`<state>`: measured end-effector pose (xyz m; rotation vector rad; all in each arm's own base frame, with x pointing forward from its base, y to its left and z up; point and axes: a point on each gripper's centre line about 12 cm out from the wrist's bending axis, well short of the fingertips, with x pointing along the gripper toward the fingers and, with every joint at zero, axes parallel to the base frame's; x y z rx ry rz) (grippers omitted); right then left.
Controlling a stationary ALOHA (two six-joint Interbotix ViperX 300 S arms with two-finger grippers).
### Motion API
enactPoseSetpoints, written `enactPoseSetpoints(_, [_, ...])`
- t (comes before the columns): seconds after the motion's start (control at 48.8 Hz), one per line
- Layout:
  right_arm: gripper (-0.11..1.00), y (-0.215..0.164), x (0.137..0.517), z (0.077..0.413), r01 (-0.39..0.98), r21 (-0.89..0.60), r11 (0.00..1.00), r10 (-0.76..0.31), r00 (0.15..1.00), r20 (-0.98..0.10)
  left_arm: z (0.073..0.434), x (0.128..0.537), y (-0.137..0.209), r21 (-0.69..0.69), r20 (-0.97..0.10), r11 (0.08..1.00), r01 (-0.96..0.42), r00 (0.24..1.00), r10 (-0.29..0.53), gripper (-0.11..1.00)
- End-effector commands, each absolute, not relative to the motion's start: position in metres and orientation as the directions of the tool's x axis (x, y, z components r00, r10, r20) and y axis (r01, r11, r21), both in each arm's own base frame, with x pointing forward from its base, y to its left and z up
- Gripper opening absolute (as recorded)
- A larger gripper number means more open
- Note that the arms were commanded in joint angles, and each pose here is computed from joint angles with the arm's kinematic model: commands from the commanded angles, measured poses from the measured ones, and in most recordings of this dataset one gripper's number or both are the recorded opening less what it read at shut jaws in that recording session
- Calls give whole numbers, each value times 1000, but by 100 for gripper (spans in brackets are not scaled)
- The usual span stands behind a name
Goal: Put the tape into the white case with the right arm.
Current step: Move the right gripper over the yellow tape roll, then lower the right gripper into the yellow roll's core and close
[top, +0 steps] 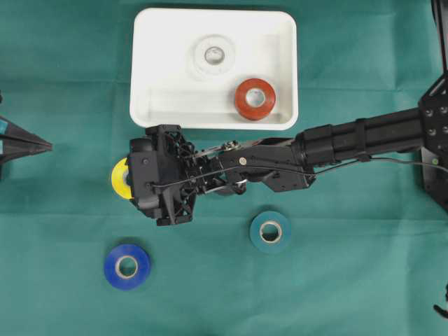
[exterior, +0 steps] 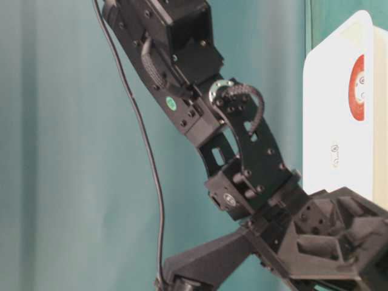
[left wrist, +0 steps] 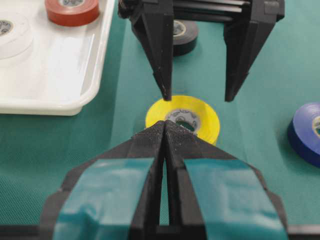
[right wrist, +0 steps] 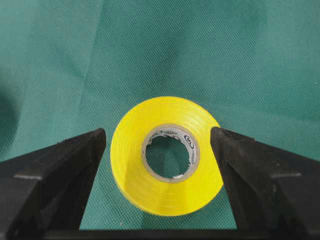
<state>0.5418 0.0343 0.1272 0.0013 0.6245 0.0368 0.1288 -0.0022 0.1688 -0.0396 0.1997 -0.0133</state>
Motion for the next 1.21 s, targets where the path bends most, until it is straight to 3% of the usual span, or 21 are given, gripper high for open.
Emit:
enactPoseSetpoints(0.0, [52, 36, 547, 147, -37, 17, 999, 40, 837, -545, 173, 130, -2, -41, -185, 999, 8, 983, -15, 0])
enactPoseSetpoints(0.472, [52, 43, 544, 125, -24, -8, 1000, 14, 778, -628, 173, 130, -2, -41, -185, 999, 8, 983, -15, 0])
enactPoseSetpoints(1.025, [52, 45, 547, 118, -27, -10, 1000, 14, 770, -637, 173, 130, -2, -41, -185, 999, 7, 983, -14, 0])
enactPoseSetpoints(1.189, [39, 45, 548, 116, -27, -10, 1000, 15, 770, -637, 173, 130, -2, -41, -185, 999, 8, 983, -15, 0])
